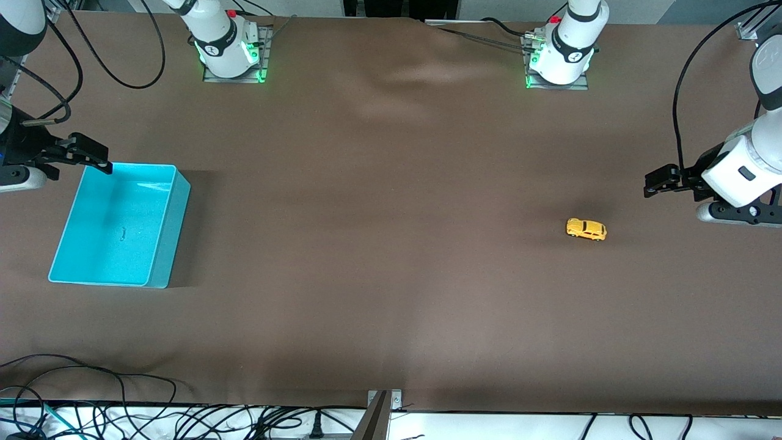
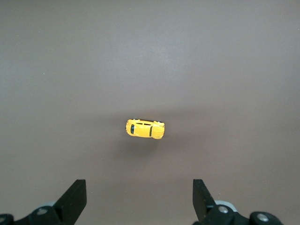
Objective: Wind up and store yellow beetle car
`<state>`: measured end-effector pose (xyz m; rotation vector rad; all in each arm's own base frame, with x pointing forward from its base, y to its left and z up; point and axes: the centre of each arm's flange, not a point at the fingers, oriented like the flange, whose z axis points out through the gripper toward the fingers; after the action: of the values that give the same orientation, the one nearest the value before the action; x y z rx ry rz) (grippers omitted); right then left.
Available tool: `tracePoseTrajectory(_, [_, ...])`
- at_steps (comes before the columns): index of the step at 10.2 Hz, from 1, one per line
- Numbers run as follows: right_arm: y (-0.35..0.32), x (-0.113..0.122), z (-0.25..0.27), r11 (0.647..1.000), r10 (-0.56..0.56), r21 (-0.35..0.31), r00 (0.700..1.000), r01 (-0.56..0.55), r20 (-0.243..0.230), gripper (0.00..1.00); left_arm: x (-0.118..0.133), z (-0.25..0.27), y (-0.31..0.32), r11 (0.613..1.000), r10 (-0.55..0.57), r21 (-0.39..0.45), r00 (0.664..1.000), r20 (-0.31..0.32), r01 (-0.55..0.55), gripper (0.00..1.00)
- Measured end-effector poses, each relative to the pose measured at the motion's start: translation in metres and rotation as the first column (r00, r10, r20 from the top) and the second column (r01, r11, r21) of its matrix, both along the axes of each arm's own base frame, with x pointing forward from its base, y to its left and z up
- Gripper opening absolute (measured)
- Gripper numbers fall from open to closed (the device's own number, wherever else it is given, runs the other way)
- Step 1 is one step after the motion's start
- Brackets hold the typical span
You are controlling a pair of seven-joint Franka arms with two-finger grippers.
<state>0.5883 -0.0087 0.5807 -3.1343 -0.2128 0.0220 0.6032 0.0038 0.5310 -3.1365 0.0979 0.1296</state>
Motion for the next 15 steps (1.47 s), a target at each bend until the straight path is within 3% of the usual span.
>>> tracePoseTrajectory(15, [-0.0031, -0.0011, -0.0024, 1.0, -0.005, -0.001, 1.0, 0.005, -0.017, 1.0, 0.0015, -0.0035, -0.0068, 1.0, -0.011, -0.002, 1.0, -0.006, 0.011, 1.0])
